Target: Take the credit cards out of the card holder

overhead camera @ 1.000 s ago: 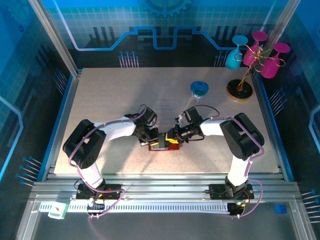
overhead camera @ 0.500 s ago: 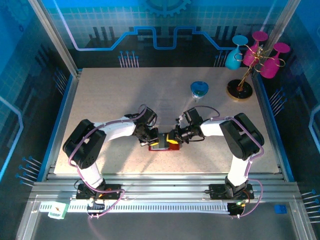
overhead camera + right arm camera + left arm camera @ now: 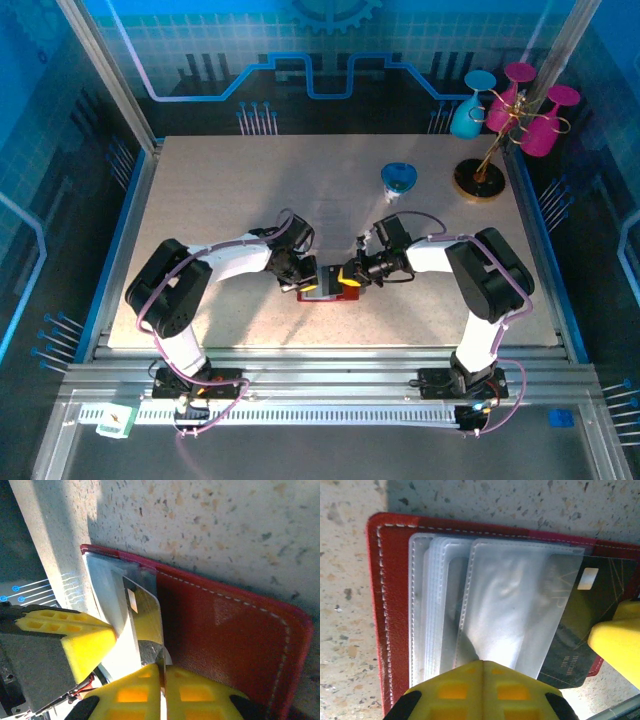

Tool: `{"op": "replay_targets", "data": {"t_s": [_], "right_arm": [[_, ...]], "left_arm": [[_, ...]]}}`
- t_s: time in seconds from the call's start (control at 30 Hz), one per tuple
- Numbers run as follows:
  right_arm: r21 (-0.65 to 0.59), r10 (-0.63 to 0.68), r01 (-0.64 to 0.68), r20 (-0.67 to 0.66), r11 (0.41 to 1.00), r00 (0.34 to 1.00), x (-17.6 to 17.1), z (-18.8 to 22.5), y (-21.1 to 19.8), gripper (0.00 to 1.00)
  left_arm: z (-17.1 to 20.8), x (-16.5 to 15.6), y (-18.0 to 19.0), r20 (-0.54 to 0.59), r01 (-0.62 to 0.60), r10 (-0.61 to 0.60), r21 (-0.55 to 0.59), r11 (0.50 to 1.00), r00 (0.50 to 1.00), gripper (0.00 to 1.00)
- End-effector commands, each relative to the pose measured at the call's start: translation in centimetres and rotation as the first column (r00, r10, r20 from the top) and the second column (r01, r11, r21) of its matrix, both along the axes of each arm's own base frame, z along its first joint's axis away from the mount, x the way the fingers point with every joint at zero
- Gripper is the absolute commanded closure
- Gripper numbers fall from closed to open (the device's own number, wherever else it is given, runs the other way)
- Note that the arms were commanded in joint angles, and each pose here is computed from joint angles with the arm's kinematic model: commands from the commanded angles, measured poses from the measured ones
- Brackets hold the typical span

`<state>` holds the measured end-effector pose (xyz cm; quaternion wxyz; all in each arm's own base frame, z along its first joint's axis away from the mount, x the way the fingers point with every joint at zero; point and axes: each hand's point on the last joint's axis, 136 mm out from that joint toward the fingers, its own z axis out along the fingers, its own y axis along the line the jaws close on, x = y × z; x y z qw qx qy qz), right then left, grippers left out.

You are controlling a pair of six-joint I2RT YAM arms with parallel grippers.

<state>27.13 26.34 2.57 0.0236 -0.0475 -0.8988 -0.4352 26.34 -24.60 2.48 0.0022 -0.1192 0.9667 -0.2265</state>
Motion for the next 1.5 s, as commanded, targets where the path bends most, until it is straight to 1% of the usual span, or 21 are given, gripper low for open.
{"op": "replay_targets", "data": {"t_s": [0.0,0.23,0.37,0.43,0.5,0.63,0.73,0.83,0.97,1.0,1.1,1.47], "right_arm": [[-0.049,-0.016,0.015,-0.014,0.999,1.0,-0.5,-0.5,-1.6,0.92],[-0.06,-0.017,0.017,0.004,0.998,1.0,-0.4,0.3,-2.6,0.92],[-0.057,-0.023,0.025,0.024,0.998,0.999,-0.1,1.2,-3.0,0.92],[-0.053,-0.024,0.026,0.037,0.998,0.999,0.0,1.8,-3.0,0.92],[-0.049,-0.025,0.028,0.049,0.998,0.998,0.2,2.4,-2.9,0.92],[-0.042,-0.027,0.03,0.071,0.999,0.997,0.5,3.6,-2.8,0.92],[-0.038,-0.03,0.033,0.087,0.999,0.996,0.8,4.4,-2.8,0.93],[-0.037,-0.027,0.031,0.103,0.999,0.994,1.1,5.1,-2.7,0.93],[-0.051,-0.019,0.025,0.117,0.998,0.993,1.1,5.5,-3.0,0.93],[-0.054,-0.015,0.023,0.143,0.998,0.99,1.7,6.4,-2.8,0.93],[-0.085,-0.001,0.015,0.16,0.996,0.987,1.9,6.9,-3.1,0.94],[-0.114,0.02,0.003,0.201,0.993,0.979,2.5,8.5,-3.3,0.94]], "left_arm": [[-1.3,-1.6,2.0,-0.037,0.0,0.004,0.093,0.996,0.999,0.94],[-0.6,-1.3,1.8,-0.028,-0.007,0.01,0.085,0.996,1.0,0.9],[0.4,-0.6,1.4,0.001,-0.015,0.015,0.068,0.998,1.0,0.87],[1.1,-0.1,1.3,0.022,-0.021,0.02,0.065,0.998,1.0,0.82],[1.7,0.2,1.4,0.04,-0.025,0.023,0.07,0.997,0.999,0.8],[2.5,0.6,1.9,0.069,-0.029,0.022,0.09,0.996,0.997,0.7],[2.3,0.7,2.4,0.066,-0.032,0.025,0.102,0.994,0.997,0.6],[1.8,0.6,2.9,0.058,-0.034,0.027,0.114,0.993,0.998,0.56],[0.7,0.2,2.7,0.033,-0.021,0.018,0.099,0.995,0.999,0.55],[0.5,0.0,2.5,0.025,-0.02,0.018,0.092,0.996,1.0,0.54],[0.1,-0.2,2.4,0.013,-0.018,0.017,0.082,0.996,1.0,0.54],[-0.8,-1.0,1.7,-0.022,0.002,0.0,0.058,0.998,1.0,0.55]]}}
